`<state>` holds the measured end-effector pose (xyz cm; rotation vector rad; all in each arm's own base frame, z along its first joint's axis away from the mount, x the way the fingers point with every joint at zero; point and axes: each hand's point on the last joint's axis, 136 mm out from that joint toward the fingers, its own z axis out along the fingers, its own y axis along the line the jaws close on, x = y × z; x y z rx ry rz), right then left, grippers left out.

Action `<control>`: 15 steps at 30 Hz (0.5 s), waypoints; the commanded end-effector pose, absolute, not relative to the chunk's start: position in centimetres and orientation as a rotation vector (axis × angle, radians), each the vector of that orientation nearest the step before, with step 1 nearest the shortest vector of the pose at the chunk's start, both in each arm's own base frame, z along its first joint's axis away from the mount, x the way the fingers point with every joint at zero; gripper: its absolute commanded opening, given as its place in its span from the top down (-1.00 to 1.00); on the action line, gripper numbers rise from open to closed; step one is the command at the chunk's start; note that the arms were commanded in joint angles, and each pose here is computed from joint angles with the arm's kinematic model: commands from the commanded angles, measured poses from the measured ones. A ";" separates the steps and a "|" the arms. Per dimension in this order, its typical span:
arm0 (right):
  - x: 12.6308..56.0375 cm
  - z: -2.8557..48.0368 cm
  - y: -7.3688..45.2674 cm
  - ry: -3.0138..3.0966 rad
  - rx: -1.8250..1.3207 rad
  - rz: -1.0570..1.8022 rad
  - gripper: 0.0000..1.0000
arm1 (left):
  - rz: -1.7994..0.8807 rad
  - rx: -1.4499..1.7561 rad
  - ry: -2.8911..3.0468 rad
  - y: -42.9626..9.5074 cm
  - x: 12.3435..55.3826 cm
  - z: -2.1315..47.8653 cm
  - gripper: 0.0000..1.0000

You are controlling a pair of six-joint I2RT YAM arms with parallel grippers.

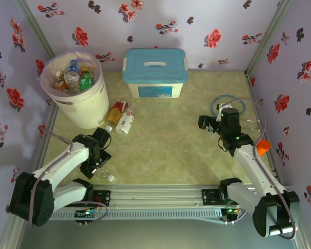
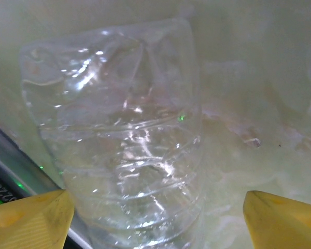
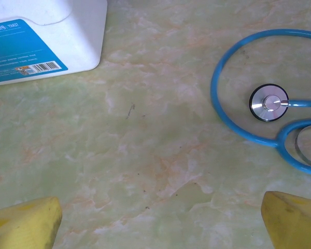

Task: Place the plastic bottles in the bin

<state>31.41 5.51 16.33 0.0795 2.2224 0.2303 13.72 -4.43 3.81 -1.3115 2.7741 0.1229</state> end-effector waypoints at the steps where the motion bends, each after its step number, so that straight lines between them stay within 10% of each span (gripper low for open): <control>1: 31.8 17.5 4.9 2.197 0.079 0.190 -0.99 | 0.091 -1.378 2.748 -4.7 13.9 3.0 -0.67; 15: 31.8 17.4 4.8 2.197 0.087 0.188 -0.99 | 0.030 -1.363 2.727 -5.5 15.4 1.7 -0.28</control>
